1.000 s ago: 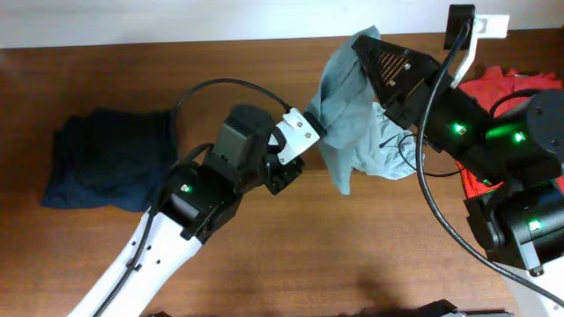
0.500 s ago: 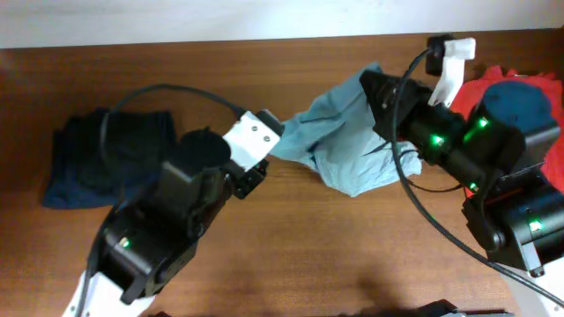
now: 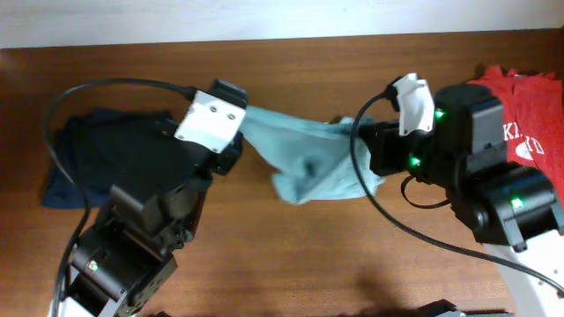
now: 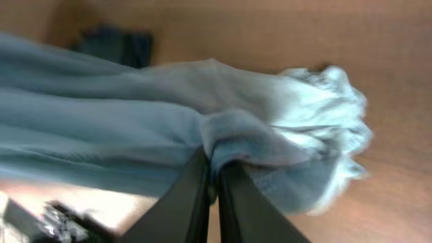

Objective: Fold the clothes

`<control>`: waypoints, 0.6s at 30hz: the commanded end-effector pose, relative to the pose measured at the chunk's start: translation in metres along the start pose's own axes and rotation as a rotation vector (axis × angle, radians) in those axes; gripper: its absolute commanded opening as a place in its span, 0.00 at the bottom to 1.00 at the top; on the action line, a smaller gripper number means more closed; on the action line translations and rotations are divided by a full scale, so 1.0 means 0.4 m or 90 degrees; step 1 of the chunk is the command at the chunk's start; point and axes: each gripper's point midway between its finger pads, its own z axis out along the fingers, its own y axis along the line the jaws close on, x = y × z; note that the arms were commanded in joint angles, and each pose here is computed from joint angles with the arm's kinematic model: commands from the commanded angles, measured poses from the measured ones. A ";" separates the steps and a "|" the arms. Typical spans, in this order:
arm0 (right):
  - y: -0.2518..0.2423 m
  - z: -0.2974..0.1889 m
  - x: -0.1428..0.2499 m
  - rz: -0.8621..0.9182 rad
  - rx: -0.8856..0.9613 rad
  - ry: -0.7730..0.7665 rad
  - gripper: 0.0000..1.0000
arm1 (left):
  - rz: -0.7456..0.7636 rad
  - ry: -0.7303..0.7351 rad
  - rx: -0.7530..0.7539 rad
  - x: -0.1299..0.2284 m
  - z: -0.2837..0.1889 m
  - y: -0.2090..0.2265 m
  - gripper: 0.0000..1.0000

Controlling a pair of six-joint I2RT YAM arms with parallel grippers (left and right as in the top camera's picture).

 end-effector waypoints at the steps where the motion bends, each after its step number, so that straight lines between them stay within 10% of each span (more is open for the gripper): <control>1: -0.012 0.011 0.033 -0.114 0.014 0.046 0.09 | -0.052 -0.043 -0.104 -0.062 -0.046 0.102 0.00; 8: -0.037 0.043 0.097 -0.176 0.019 0.134 0.16 | -0.076 -0.080 -0.120 -0.098 -0.052 0.119 0.00; 18: 0.040 0.134 0.194 -0.298 -0.197 0.245 0.56 | -0.123 -0.130 -0.191 -0.154 -0.086 0.189 0.00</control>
